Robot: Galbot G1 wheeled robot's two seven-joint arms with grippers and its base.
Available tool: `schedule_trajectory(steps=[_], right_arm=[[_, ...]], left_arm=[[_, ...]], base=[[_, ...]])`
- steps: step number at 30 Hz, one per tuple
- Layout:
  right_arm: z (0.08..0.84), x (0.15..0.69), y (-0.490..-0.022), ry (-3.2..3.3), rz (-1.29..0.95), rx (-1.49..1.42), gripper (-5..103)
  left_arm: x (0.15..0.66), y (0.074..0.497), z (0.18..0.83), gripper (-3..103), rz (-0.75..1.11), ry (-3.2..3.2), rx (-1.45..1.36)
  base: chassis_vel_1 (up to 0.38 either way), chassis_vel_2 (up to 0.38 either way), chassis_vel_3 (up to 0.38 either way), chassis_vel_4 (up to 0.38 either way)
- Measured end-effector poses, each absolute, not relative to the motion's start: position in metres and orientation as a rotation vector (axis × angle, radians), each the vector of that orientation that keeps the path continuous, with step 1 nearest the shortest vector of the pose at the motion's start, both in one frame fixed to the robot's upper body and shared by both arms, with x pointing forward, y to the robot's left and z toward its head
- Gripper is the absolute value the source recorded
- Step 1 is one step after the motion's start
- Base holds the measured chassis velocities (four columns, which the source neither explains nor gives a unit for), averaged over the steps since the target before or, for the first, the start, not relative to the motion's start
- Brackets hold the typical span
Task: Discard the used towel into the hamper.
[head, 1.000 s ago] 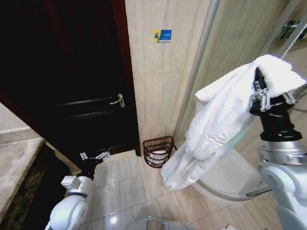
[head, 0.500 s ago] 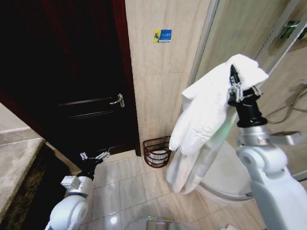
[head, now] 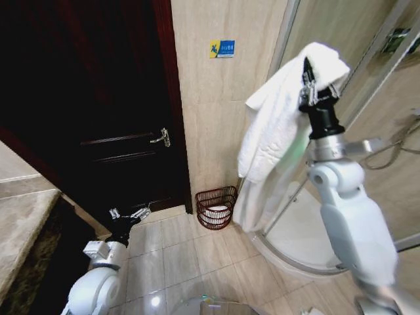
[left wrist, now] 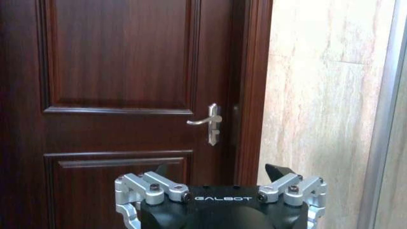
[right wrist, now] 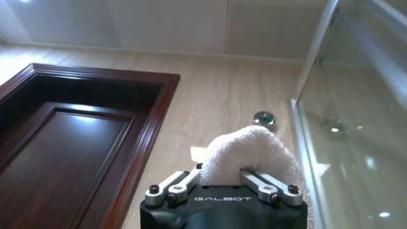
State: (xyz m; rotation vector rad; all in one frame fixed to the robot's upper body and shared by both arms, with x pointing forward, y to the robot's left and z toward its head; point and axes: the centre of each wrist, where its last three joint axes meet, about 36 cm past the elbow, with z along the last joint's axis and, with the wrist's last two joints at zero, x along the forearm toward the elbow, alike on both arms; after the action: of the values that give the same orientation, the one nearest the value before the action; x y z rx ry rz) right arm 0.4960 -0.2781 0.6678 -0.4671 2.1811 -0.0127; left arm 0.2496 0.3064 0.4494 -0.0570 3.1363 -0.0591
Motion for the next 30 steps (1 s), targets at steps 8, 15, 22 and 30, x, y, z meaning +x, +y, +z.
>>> schedule_trajectory(steps=[8, 15, 22, 30], right_arm=[[0.681, 0.553, -0.264, 2.186, -0.092, -0.493, 10], [0.713, 0.605, -0.257, 2.171, -0.110, -0.466, 10], [0.741, 0.631, -0.242, 2.180, -0.102, -0.468, 10], [0.747, 0.639, -0.220, 2.186, -0.077, -0.503, 10]], left_arm=[[0.250, 0.306, 0.449, 100, -0.059, 3.136, -0.057], [0.250, 0.306, 0.449, 100, -0.059, 3.136, -0.057], [0.250, 0.306, 0.449, 100, -0.059, 3.136, -0.057], [0.250, 0.306, 0.449, 100, -0.059, 3.136, -0.057]], base=[[0.000, 0.000, 0.000, 0.000], [0.000, 0.000, 0.000, 0.000], [0.000, 0.000, 0.000, 0.000], [0.000, 0.000, 0.000, 0.000]])
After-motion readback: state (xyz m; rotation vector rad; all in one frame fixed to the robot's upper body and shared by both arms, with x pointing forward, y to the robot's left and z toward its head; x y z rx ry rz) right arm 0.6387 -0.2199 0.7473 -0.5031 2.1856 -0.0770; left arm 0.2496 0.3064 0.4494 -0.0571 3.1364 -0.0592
